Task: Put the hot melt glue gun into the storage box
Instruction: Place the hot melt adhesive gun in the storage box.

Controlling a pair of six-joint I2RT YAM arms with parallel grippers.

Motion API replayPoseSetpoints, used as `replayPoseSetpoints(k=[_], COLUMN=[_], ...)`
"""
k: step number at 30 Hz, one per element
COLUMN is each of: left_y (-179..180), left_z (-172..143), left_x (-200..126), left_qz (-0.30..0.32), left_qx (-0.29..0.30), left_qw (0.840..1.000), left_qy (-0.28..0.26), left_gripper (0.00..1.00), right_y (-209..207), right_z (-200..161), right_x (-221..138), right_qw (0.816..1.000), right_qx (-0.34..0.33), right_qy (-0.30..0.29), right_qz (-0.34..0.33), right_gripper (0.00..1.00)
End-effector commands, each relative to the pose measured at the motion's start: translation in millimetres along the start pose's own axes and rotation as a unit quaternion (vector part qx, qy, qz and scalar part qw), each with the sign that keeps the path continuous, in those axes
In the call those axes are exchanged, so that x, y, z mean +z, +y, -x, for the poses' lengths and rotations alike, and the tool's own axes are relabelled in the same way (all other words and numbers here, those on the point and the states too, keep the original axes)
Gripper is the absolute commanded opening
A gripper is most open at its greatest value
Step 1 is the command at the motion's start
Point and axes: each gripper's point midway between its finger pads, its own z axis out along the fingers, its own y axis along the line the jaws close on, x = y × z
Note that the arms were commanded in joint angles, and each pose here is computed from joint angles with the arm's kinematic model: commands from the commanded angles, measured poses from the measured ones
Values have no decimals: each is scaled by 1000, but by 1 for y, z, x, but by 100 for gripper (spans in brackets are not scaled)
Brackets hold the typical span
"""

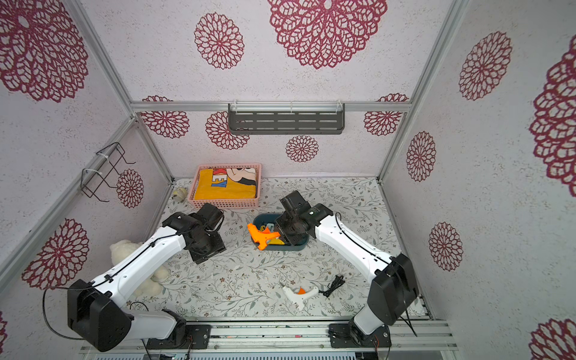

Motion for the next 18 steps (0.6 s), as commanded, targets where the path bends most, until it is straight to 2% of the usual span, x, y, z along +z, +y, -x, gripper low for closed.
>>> replayPoseSetpoints(k=[1, 18], left_y=[8, 15], left_z=[2, -1], left_x=[-7, -9], left_qz=[2, 4], left_qx=[-10, -18], left_qw=[1000, 1000], left_qy=[-9, -11], left_gripper=[60, 59], right_y=[20, -10], right_z=[23, 63], right_x=[0, 61], right_qw=[999, 993], right_qx=[5, 65], right_qy=[-40, -100], right_qz=[24, -25], right_gripper=[0, 0])
